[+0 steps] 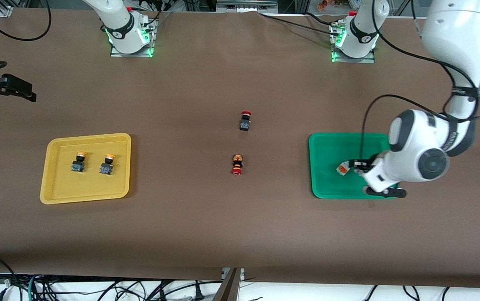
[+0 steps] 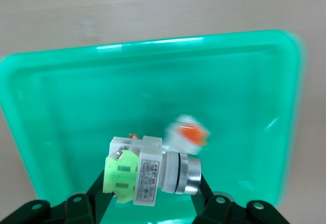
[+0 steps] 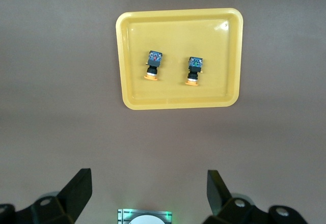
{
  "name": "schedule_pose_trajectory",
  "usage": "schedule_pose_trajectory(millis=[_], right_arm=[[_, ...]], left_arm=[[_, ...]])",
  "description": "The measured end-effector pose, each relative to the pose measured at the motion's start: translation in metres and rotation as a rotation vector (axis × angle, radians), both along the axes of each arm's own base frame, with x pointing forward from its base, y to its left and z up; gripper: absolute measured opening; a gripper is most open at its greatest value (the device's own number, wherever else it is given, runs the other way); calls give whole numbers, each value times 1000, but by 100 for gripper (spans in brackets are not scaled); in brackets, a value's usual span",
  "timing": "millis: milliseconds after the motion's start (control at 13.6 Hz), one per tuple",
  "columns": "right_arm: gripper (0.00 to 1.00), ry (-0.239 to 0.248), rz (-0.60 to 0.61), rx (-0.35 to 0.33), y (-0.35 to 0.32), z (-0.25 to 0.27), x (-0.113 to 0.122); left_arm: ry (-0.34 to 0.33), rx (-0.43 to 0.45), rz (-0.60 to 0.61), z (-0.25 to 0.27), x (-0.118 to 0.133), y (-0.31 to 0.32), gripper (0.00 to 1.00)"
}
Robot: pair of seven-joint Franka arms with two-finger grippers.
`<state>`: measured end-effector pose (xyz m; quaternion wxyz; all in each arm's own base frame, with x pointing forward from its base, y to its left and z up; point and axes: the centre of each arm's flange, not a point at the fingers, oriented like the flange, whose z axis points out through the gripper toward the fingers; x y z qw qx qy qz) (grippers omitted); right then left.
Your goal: Place green and yellow buttons in trays
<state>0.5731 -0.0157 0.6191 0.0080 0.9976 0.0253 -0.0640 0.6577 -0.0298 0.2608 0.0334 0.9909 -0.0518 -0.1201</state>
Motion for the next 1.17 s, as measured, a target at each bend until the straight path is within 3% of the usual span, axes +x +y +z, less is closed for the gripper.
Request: schedule_pose_trajectory(millis=[147, 366, 440, 660, 953, 1173], right_arm=[[100, -1, 1, 0, 0, 0, 0], [100, -1, 1, 0, 1, 0, 0], [100, -1, 1, 0, 1, 0, 0], [100, -1, 1, 1, 1, 0, 0], [100, -2, 0, 6, 1, 0, 0], [100, -2, 0, 6, 1, 0, 0]], left_arm=[[17, -32, -31, -40, -11, 42, 44], [50, -50, -60, -68, -16, 17, 45], [49, -49, -69, -67, -16, 9, 54], [35, -48, -77, -46, -7, 8, 99], [45, -46, -112, 92, 16, -3, 100], [-40, -32, -111, 213, 17, 2, 100]])
